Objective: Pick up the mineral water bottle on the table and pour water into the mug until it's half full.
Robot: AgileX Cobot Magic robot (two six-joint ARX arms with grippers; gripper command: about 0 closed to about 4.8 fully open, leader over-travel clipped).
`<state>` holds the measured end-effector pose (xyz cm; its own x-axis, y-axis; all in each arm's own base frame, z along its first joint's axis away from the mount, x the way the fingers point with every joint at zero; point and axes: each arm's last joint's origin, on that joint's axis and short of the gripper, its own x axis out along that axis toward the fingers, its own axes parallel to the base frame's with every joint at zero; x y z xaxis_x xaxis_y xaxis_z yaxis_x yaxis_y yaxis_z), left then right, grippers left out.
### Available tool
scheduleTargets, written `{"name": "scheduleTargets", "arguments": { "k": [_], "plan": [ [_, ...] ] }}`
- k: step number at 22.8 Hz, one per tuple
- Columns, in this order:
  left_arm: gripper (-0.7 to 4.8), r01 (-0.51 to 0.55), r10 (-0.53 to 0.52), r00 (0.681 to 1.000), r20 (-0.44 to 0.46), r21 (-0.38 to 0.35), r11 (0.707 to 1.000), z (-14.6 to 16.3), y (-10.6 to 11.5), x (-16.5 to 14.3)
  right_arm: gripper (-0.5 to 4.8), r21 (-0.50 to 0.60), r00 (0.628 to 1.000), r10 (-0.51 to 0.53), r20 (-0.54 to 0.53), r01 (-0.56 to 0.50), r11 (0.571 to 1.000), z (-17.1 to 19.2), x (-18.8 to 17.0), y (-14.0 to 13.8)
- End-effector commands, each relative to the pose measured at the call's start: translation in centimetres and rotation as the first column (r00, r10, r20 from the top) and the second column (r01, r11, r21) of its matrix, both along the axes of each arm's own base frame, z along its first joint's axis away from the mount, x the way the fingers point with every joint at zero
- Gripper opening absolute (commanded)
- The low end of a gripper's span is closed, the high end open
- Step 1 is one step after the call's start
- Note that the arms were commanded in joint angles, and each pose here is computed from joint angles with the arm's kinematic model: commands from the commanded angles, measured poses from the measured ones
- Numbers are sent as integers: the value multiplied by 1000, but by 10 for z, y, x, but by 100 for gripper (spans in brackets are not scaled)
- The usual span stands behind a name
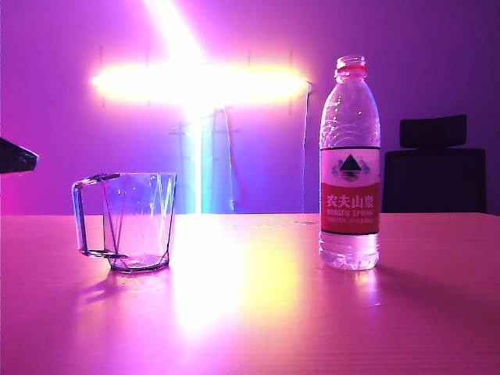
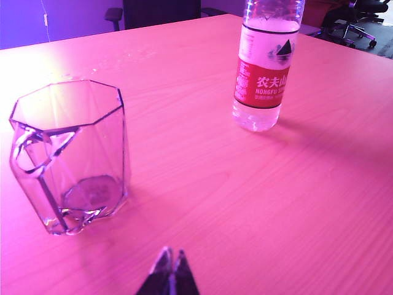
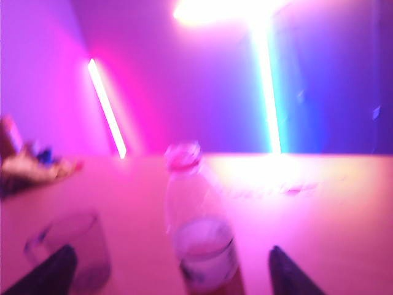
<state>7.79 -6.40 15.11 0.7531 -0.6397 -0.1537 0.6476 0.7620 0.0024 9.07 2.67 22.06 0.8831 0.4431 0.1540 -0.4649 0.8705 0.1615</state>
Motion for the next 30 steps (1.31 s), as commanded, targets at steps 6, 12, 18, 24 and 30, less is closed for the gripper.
{"name": "scheduleTargets", "arguments": {
  "k": [6,12,18,24,30],
  "plan": [
    [-2,-1,1,1000,12,-13,1000,3,0,0,479,-221,981,62,-186,-103,970,-36,60,42],
    [-2,-1,1,1000,13,-14,1000,3,0,0,479,-204,995,0,-104,-22,979,-60,95,55],
    [-2,-1,1,1000,12,-13,1000,3,0,0,479,-199,996,11,-92,-29,980,-80,123,67],
    [-2,-1,1,1000,12,-14,1000,3,0,0,479,-193,997,0,-78,-15,981,-84,146,77],
    [-2,-1,1,1000,12,-13,1000,3,0,0,479,-190,998,4,-69,-17,982,-82,155,81]
  ]
}}
